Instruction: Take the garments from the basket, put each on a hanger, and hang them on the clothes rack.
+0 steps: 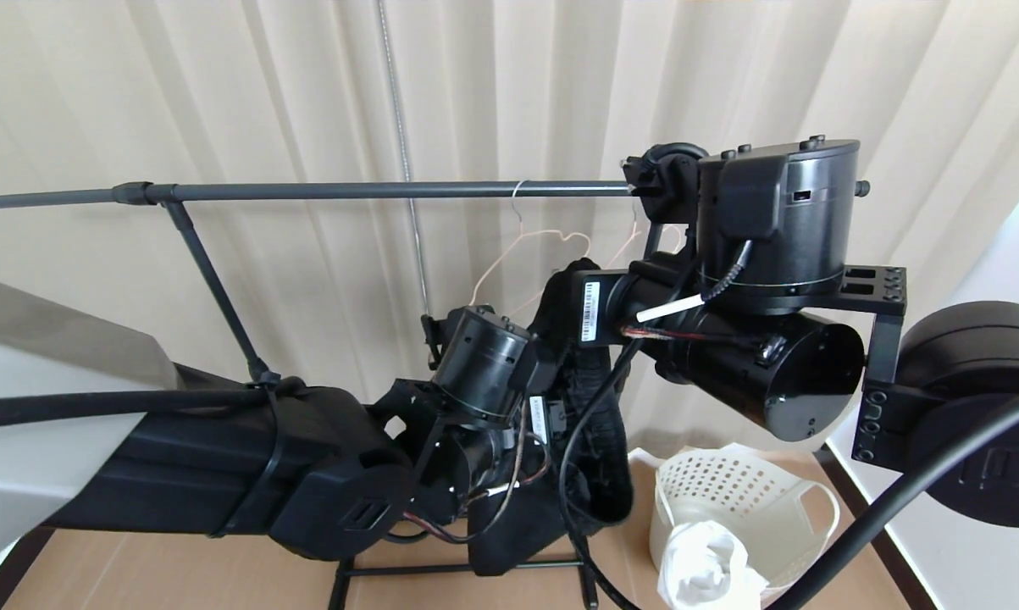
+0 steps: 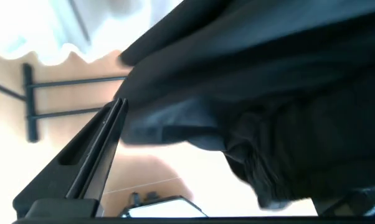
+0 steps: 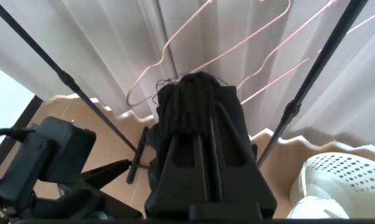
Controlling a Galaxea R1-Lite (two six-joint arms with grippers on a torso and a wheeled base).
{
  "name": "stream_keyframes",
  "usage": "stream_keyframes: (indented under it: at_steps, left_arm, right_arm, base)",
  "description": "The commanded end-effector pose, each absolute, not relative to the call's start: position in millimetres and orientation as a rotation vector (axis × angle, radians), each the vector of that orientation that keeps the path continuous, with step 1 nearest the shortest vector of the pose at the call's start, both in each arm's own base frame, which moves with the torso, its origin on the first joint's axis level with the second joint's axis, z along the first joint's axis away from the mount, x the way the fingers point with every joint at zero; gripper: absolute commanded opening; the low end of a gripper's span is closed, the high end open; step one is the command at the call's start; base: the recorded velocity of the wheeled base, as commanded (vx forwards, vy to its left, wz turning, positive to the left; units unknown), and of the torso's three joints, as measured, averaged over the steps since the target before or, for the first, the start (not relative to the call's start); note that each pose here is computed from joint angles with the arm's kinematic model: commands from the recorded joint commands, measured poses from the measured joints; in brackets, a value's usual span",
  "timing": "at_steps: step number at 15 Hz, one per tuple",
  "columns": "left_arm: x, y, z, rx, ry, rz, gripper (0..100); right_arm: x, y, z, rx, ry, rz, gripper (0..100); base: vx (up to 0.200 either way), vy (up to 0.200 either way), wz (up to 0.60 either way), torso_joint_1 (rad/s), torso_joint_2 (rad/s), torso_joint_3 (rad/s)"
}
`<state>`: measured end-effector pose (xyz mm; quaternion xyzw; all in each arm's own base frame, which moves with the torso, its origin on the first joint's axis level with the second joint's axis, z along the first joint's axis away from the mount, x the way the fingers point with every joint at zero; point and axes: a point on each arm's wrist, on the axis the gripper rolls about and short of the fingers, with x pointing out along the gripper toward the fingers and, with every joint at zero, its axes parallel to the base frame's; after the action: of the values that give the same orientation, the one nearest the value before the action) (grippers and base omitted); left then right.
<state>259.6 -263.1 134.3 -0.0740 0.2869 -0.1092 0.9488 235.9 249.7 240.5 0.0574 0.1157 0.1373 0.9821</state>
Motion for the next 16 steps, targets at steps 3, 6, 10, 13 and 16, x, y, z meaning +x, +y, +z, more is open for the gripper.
stream_keyframes:
  at_steps: [3, 6, 10, 13, 16]
  left_arm:
    - [264, -259, 107, -0.09, 0.623, -0.142, 100]
    - [259, -258, 91, -0.049, 0.662, -0.135, 100]
    - [230, -262, 71, 0.03, 0.725, -0.174, 100]
    - [216, -260, 68, 0.065, 0.732, -0.18, 100]
    - [207, -255, 70, 0.077, 0.734, -0.187, 100]
  right_arm:
    - [238, 244, 248, 0.131, 0.215, 0.264, 0]
    - [239, 241, 252, 0.141, 0.202, 0.256, 0]
    - [253, 227, 257, 0.155, 0.186, 0.203, 0]
    - [262, 218, 261, 0.167, 0.172, 0.166, 0]
    - [268, 211, 263, 0.172, 0.163, 0.14, 0]
  base:
    - [0.0, 0.0, 0.0, 0.0, 0.0, 0.0]
    - [0.0, 0.0, 0.0, 0.0, 0.0, 0.0]
    - [0.0, 0.0, 0.0, 0.0, 0.0, 0.0]
    - [0.0, 0.0, 0.0, 0.0, 0.0, 0.0]
    - [0.0, 0.0, 0.0, 0.0, 0.0, 0.0]
